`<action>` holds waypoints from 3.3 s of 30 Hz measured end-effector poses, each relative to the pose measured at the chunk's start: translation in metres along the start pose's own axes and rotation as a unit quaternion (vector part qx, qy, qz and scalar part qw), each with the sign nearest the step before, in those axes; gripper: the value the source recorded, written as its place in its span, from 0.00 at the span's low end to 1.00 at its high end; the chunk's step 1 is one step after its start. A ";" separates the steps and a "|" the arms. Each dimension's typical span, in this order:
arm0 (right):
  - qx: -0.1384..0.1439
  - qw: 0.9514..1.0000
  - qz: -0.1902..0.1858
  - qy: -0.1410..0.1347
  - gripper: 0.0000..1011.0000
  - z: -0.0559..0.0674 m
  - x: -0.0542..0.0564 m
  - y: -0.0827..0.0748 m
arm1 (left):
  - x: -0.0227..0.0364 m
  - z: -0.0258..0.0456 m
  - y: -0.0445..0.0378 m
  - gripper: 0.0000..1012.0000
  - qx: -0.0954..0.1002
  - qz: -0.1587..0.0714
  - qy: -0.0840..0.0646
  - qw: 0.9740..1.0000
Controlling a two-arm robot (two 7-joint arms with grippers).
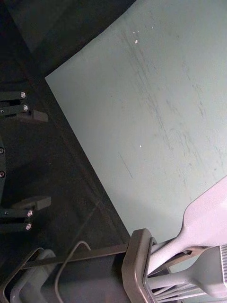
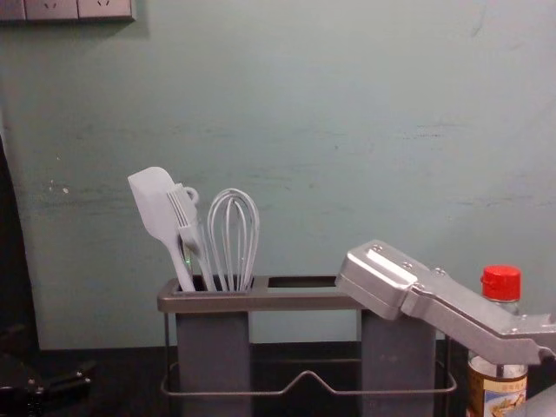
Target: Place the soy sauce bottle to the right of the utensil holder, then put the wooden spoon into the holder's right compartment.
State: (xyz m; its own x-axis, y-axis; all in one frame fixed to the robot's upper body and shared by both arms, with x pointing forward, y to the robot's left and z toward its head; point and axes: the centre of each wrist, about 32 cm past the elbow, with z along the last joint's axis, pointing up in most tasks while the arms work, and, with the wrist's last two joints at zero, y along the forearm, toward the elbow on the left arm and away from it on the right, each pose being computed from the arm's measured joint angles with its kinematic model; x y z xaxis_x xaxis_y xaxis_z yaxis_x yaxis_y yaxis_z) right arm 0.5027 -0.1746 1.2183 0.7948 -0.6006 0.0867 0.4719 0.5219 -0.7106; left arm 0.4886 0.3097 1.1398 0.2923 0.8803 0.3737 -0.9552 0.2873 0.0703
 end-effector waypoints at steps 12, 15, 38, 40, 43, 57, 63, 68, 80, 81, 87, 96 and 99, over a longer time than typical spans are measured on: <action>0.001 1.000 0.001 0.001 0.99 0.000 0.000 0.000 | 0.0000 0.0000 0.0000 1.00 0.000 0.000 0.000 1.000; 0.001 1.000 0.001 0.001 0.99 0.000 0.000 0.000 | 0.0000 0.0000 0.0000 1.00 0.000 0.000 0.000 1.000; 0.078 0.997 -0.019 -0.010 0.84 -0.009 -0.006 -0.016 | 0.0000 0.0000 0.0000 1.00 0.000 0.000 0.000 1.000; 0.105 0.994 -0.026 -0.017 0.84 -0.012 -0.009 -0.022 | 0.0000 0.0000 0.0000 1.00 0.000 0.000 0.000 1.000; 0.168 0.984 -0.040 -0.036 0.84 -0.020 -0.014 -0.038 | 0.0000 0.0000 0.0000 1.00 0.000 0.000 0.000 1.000; 0.309 0.945 -0.062 -0.087 0.84 -0.047 -0.019 -0.067 | 0.0000 0.0000 0.0000 1.00 0.000 0.000 0.000 1.000; 0.361 0.923 -0.080 -0.105 0.84 -0.055 -0.021 -0.073 | 0.0000 0.0000 0.0000 1.00 0.000 0.000 0.000 1.000; 0.411 0.901 -0.093 -0.104 0.84 -0.059 -0.020 -0.079 | 0.0000 0.0000 0.0000 1.00 0.000 0.000 0.000 1.000; 0.456 0.875 -0.112 -0.121 0.84 -0.037 -0.004 -0.092 | 0.0000 0.0000 0.0000 1.00 0.000 0.000 0.000 1.000; 0.457 0.873 -0.114 -0.122 0.84 -0.035 -0.003 -0.092 | 0.0000 0.0000 0.0000 1.00 0.000 0.000 0.000 1.000; 0.467 0.867 -0.124 -0.119 0.84 -0.024 0.011 -0.091 | 0.0000 0.0000 0.0000 1.00 0.000 0.000 0.000 1.000; 0.477 0.860 -0.131 -0.121 0.84 -0.001 0.039 -0.083 | 0.0000 0.0000 0.0000 1.00 0.000 0.000 0.000 1.000; 0.478 0.860 -0.129 -0.122 0.84 0.007 0.046 -0.082 | 0.0000 0.0000 0.0000 1.00 0.000 0.000 0.000 1.000</action>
State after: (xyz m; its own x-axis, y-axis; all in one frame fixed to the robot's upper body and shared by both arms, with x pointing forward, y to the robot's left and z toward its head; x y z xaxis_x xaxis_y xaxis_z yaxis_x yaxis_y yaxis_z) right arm 0.5028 -0.2410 1.2854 0.6174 -0.6874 0.3823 0.6504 0.7195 0.2434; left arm 0.4886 0.3097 1.1398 0.2922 0.8803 0.3737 -0.9553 0.2873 0.0703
